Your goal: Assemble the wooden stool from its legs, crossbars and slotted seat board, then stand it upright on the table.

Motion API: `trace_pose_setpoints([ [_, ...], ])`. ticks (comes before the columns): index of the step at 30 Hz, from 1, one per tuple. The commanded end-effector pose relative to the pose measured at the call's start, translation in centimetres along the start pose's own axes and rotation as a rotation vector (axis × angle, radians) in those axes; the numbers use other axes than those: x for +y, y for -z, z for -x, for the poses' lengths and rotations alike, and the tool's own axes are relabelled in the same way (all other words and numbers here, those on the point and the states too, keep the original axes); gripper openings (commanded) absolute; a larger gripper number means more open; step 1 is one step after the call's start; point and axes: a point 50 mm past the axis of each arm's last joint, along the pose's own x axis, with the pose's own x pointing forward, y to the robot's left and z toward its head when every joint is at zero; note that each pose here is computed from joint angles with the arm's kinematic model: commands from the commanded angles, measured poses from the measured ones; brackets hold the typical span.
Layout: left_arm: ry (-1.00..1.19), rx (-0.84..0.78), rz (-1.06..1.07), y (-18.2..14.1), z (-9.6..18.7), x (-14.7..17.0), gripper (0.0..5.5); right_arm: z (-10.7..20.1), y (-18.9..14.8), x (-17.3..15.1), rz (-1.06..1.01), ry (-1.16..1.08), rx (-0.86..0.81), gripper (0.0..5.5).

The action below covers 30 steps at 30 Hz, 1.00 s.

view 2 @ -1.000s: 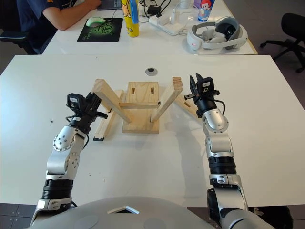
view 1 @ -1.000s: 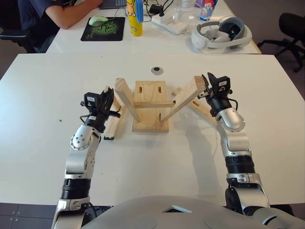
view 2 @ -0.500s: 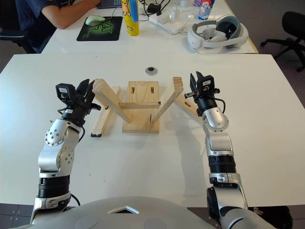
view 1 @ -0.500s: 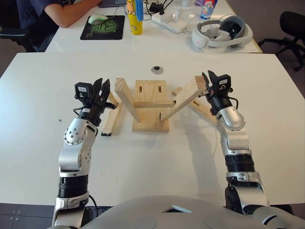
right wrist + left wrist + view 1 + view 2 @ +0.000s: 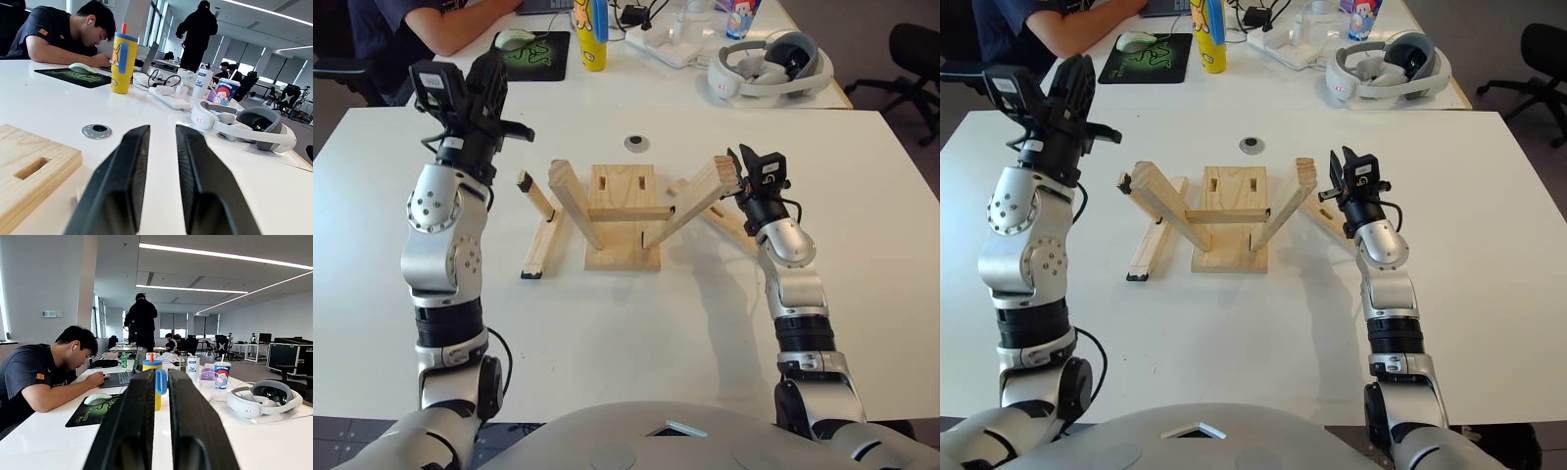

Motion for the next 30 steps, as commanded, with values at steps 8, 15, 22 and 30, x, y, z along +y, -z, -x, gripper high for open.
trace_pose_setpoints([
  [8, -0.011, 0.392, -0.011, 11.0, 2.7, 0.4, 0.01, -0.5, -0.4, -0.2, 0.017, 0.009, -0.021, 0.99],
  [15, 0.015, 0.484, -0.07, 14.0, 5.2, -0.2, 0.01, -0.7, -0.6, -1.0, 0.024, 0.029, -0.022, 0.99],
  [22, -0.025, 0.328, -0.095, 10.1, 2.5, 1.0, 0.01, -0.7, -0.6, -0.8, 0.022, 0.025, -0.026, 0.99],
  [30, -0.094, 0.027, 0.131, 2.9, 1.4, 1.4, 0.01, -0.6, -0.5, -0.8, 0.021, 0.025, -0.023, 0.99],
])
